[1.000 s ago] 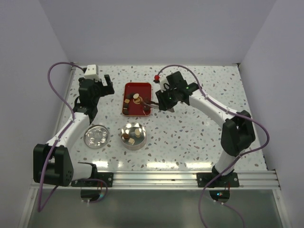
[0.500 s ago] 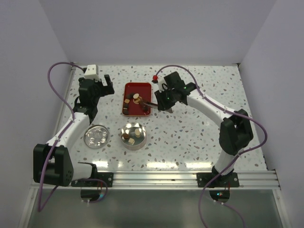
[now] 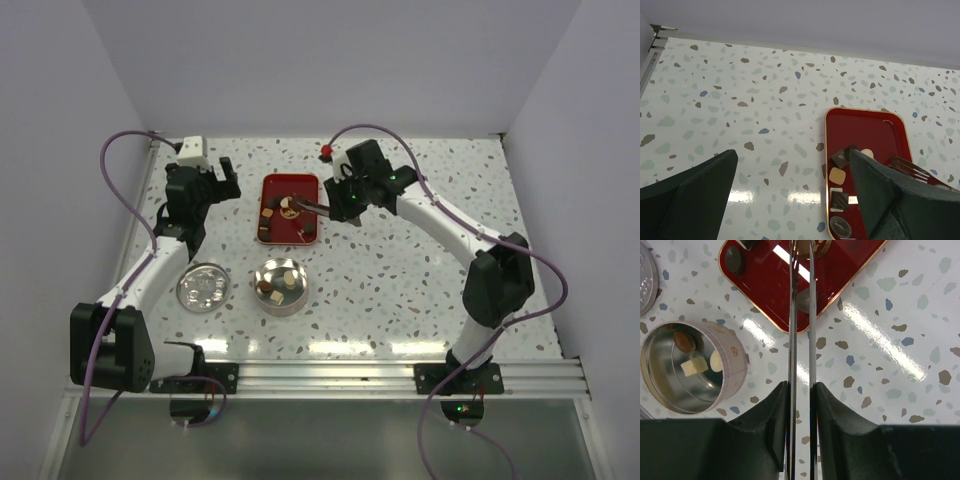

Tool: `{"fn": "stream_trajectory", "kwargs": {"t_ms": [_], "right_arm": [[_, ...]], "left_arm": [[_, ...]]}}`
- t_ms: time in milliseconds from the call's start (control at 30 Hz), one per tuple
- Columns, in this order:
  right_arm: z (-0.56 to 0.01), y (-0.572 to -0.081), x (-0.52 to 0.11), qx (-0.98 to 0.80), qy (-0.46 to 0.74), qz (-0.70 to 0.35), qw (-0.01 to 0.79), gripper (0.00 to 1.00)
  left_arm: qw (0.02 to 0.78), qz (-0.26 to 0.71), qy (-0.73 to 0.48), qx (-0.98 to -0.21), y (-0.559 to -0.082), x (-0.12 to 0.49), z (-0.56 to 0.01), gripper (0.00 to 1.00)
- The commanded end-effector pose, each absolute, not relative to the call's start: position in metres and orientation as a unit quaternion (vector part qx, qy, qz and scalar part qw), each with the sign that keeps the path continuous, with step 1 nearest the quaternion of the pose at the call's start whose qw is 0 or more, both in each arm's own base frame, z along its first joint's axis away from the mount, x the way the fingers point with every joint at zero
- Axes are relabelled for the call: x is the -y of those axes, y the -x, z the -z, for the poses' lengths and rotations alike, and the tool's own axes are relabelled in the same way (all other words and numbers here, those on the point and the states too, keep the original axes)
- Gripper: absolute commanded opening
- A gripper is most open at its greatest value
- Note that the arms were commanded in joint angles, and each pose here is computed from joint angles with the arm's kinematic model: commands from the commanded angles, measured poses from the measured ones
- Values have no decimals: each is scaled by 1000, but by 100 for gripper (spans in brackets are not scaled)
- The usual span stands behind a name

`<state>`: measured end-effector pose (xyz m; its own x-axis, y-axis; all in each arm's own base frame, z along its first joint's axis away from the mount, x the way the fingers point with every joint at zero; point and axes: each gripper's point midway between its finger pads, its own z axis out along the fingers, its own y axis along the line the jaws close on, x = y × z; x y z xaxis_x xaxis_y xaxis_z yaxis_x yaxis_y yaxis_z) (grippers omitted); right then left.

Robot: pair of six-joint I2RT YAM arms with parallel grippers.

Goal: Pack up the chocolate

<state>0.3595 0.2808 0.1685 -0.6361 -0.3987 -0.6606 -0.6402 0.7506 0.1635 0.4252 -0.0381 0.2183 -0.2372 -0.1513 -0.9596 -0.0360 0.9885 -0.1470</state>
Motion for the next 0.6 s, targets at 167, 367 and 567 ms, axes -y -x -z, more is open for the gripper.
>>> {"fn": "stream_trajectory", "kwargs": {"t_ms": [167, 367, 567], "right_arm": [[-230, -304, -272, -849, 314, -262, 335, 23], [-244, -249, -263, -833, 345, -309, 304, 23], [-234, -208, -259, -833, 366, -327, 256, 24]], "left_arm": [[634, 54, 61, -769, -428, 40, -239, 100], [634, 55, 60, -769, -429, 41, -239, 100], [633, 54, 61, -770, -429, 40, -238, 100]]}}
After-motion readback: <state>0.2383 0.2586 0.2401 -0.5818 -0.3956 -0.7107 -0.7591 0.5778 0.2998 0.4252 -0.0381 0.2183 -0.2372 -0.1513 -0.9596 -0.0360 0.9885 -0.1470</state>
